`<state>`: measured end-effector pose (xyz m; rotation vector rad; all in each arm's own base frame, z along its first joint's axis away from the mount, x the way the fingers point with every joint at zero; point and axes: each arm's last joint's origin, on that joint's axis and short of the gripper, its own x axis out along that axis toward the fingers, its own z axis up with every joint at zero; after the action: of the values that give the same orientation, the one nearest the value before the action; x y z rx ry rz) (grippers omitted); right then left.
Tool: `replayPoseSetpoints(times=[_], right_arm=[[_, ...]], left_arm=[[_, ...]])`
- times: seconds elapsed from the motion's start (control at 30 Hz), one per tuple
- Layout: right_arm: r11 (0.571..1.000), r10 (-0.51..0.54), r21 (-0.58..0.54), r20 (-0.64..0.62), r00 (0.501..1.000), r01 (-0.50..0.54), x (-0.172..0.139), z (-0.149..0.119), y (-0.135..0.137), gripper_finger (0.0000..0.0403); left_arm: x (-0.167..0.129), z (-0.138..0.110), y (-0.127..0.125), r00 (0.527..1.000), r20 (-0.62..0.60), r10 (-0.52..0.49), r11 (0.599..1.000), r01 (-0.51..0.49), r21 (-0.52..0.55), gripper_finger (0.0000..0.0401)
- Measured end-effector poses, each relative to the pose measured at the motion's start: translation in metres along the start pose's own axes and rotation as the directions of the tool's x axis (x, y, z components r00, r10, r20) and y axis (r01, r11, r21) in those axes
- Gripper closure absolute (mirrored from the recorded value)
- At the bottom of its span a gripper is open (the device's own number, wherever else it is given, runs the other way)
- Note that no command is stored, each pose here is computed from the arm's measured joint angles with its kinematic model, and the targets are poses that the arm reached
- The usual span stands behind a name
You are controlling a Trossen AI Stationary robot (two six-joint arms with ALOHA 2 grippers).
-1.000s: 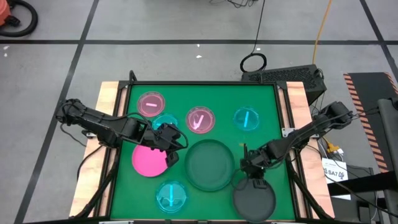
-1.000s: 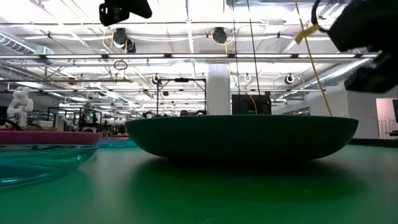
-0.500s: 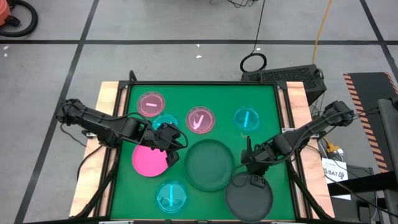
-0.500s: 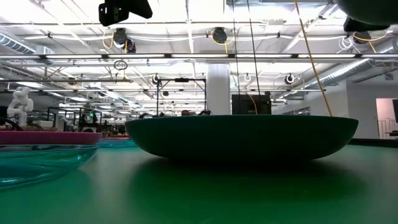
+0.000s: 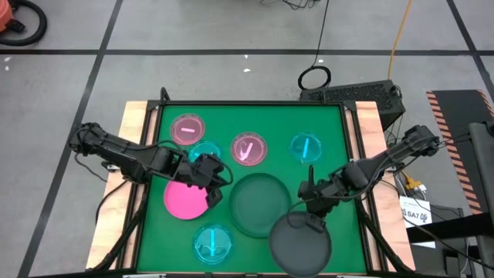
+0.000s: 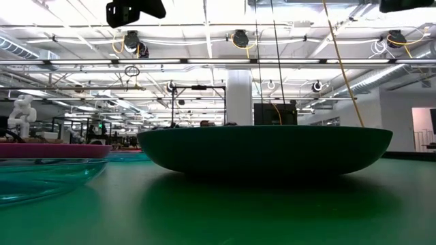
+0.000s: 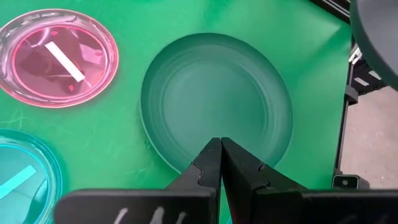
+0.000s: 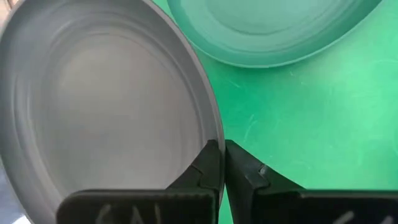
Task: Stack plastic plates
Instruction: Stack the black plate on top of the green plate
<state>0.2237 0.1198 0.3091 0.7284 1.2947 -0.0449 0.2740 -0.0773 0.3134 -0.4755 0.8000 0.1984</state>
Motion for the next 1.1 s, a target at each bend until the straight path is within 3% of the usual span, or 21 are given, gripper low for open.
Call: replayPoseSetpoints(times=[0.33, 0.57, 1.1], right_arm=[[0.997, 0.013, 0.069, 0.048, 0.999, -0.016, -0.013, 0.013, -0.001, 0.0401], [0.994, -0.008, 0.112, 0.148, 0.989, -0.009, -0.022, 0.025, -0.003, 0.0401], [0.971, -0.123, 0.235, 0.294, 0.948, 0.052, -0.030, 0.051, -0.023, 0.0401]], left_arm=[[0.000, -0.002, -0.002, 1.000, -0.003, -0.005, 1.000, 0.005, 0.004, 0.0384], [0.000, -0.002, -0.002, 1.000, -0.003, -0.005, 1.000, 0.005, 0.008, 0.0384], [0.000, -0.002, -0.002, 1.000, -0.003, -0.005, 1.000, 0.005, 0.009, 0.0384]])
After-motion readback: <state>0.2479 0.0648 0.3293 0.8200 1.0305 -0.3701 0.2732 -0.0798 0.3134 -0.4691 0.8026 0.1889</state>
